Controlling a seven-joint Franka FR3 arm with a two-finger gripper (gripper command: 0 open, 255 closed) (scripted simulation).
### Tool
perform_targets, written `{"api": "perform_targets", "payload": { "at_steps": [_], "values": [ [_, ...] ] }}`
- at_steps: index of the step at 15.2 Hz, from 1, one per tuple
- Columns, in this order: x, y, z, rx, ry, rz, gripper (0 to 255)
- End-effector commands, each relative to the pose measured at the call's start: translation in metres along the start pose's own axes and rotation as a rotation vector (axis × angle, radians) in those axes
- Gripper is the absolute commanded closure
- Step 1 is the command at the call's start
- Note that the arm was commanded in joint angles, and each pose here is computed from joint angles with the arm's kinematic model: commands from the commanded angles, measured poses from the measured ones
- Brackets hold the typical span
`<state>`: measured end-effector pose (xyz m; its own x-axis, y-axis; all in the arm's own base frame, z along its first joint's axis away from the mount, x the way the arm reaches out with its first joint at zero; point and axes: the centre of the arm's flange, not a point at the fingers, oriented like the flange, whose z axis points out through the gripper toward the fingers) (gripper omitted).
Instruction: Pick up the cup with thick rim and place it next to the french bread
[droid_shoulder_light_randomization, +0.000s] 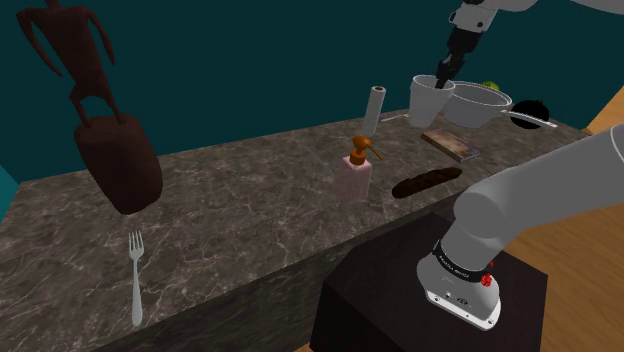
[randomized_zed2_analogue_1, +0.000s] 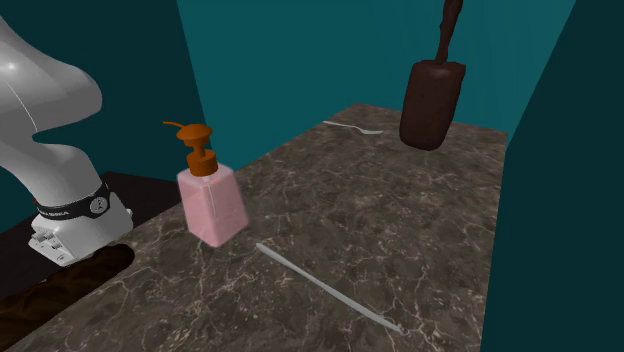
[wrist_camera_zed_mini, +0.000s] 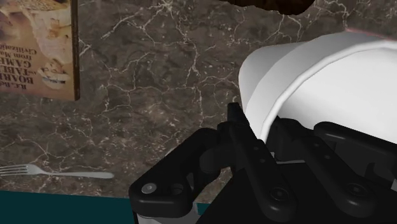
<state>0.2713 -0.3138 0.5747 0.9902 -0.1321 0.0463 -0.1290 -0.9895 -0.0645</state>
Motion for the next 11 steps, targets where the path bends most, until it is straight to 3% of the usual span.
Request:
{"api": "perform_targets", "payload": {
  "at_steps": [1,11],
  "values": [
    [-0.013,0.024,-0.003,0.0,0.0,-0.001,255],
    [-0.07,0.143,-0.013,0.0,0.0,-0.001,255]
  ]
}}
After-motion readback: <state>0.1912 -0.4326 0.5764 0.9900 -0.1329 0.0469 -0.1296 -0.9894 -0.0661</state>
